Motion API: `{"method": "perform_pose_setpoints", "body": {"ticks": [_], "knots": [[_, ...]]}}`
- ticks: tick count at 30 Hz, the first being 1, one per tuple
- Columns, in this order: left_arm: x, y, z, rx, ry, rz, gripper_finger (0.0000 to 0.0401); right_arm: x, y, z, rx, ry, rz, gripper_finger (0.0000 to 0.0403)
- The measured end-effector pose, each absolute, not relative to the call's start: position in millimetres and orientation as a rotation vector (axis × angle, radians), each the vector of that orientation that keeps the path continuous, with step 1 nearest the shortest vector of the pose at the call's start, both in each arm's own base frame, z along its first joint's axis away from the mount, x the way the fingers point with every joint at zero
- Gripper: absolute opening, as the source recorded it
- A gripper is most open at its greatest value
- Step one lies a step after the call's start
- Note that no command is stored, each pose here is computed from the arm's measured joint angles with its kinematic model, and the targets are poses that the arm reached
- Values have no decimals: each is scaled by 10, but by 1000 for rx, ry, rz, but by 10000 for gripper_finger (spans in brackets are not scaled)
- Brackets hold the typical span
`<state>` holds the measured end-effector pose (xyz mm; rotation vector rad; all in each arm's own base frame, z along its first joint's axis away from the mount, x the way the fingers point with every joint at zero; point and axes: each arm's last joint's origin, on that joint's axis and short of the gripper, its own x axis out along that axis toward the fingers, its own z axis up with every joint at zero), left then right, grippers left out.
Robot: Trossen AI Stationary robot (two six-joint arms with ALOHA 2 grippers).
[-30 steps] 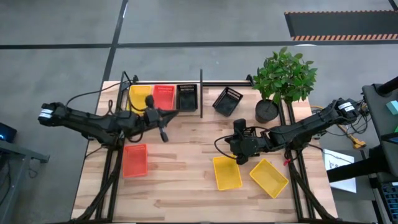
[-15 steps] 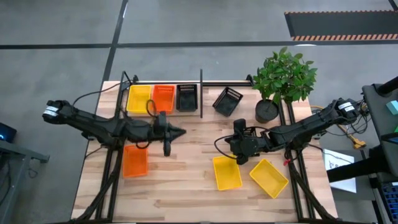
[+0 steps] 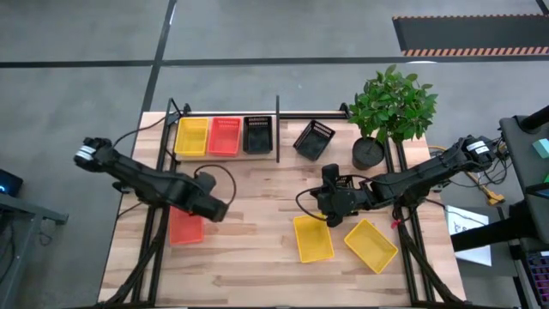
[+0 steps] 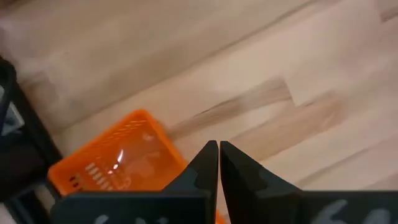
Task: Stack baskets on shelf by color
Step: Stack the orange bin on the orange bin on the shelf
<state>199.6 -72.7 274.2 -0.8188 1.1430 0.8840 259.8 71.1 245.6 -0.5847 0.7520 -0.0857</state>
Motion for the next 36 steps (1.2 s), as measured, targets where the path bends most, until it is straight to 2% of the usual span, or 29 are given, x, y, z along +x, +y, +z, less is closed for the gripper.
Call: {"method": "perform_pose_setpoints", "body": {"ticks": [11,15,24,27,36], "knots": [[1993,-762,2471,-869,1247,977,8,2594,710,2452,-583,757,-86,12],[1941,-745,2395,-854,1280,1003,45,2592,709,2450,-582,760,-86,12],[1890,-741,2159,-880,1337,997,158,2587,708,2445,-576,766,-88,12],[1899,-750,2039,-916,1332,961,171,2587,708,2445,-576,766,-88,12],[1960,-733,1864,-967,1255,885,173,2587,708,2445,-576,766,-88,12]]}}
